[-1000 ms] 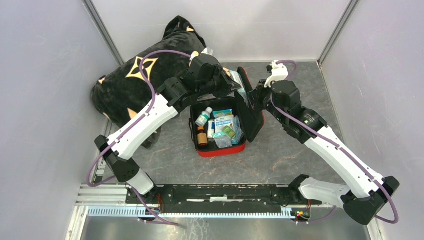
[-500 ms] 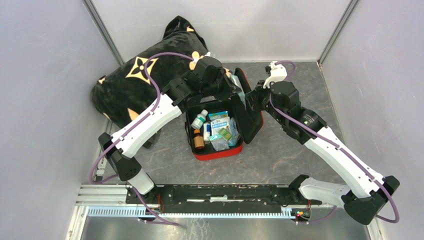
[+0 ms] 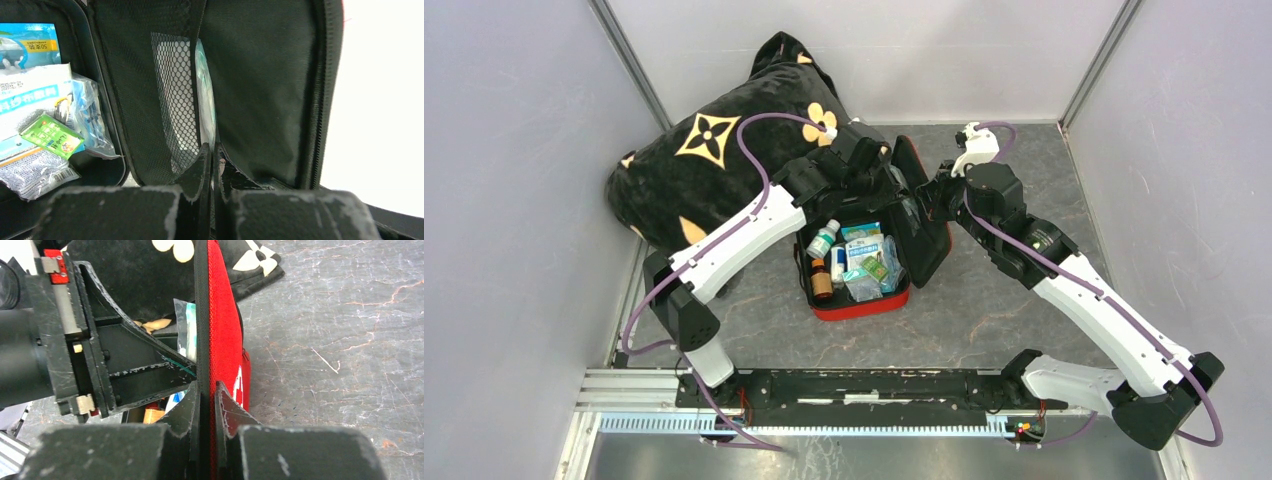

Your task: Organize the medicine kit

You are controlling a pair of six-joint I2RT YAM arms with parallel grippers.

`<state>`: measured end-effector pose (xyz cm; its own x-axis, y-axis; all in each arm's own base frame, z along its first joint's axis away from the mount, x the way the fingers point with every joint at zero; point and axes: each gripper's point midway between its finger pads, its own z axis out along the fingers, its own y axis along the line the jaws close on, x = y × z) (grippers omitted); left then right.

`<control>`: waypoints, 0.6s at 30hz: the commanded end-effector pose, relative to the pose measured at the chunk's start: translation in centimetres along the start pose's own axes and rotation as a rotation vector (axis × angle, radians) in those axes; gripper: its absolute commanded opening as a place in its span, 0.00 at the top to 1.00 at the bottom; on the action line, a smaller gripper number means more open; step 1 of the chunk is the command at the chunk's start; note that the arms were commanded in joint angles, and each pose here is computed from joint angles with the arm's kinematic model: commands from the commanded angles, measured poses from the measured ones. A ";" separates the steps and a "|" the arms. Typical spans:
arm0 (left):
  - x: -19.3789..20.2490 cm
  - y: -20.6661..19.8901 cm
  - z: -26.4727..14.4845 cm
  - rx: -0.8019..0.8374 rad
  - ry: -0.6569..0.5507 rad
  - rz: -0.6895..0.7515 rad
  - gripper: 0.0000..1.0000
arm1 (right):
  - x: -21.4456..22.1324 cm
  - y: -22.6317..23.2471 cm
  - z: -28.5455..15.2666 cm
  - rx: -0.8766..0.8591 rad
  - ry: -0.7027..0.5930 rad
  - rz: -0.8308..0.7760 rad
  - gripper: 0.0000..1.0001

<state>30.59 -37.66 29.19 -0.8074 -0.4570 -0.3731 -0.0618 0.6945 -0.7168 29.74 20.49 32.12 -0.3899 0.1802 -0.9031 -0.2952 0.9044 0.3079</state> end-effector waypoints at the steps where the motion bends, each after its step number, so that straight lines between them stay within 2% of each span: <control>1: 0.4 0.2 1.0 0.001 0.020 0.049 0.98 | -5.8 2.4 -1.9 -0.096 -0.199 0.054 1.00; 3: 0.5 0.4 1.5 -0.008 0.023 0.058 0.98 | -5.7 2.4 -1.9 -0.097 -0.196 0.053 1.00; 5: 0.5 0.3 1.7 -0.007 0.024 0.065 0.91 | -5.6 2.3 -2.0 -0.097 -0.195 0.052 1.00; 8: 0.2 0.0 1.6 0.005 0.021 0.086 0.73 | -5.4 2.0 -2.0 -0.086 -0.196 0.054 1.00; 18: -2.2 -2.1 -1.0 0.075 -0.052 0.115 0.26 | -5.4 1.5 -2.1 -0.062 -0.201 0.042 1.00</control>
<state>31.19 -37.75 27.07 -0.8266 -0.3850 -0.4105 -0.0213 0.7503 -0.6608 29.65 19.59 31.57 -0.3823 0.1682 -0.9086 -0.2704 0.9199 0.2841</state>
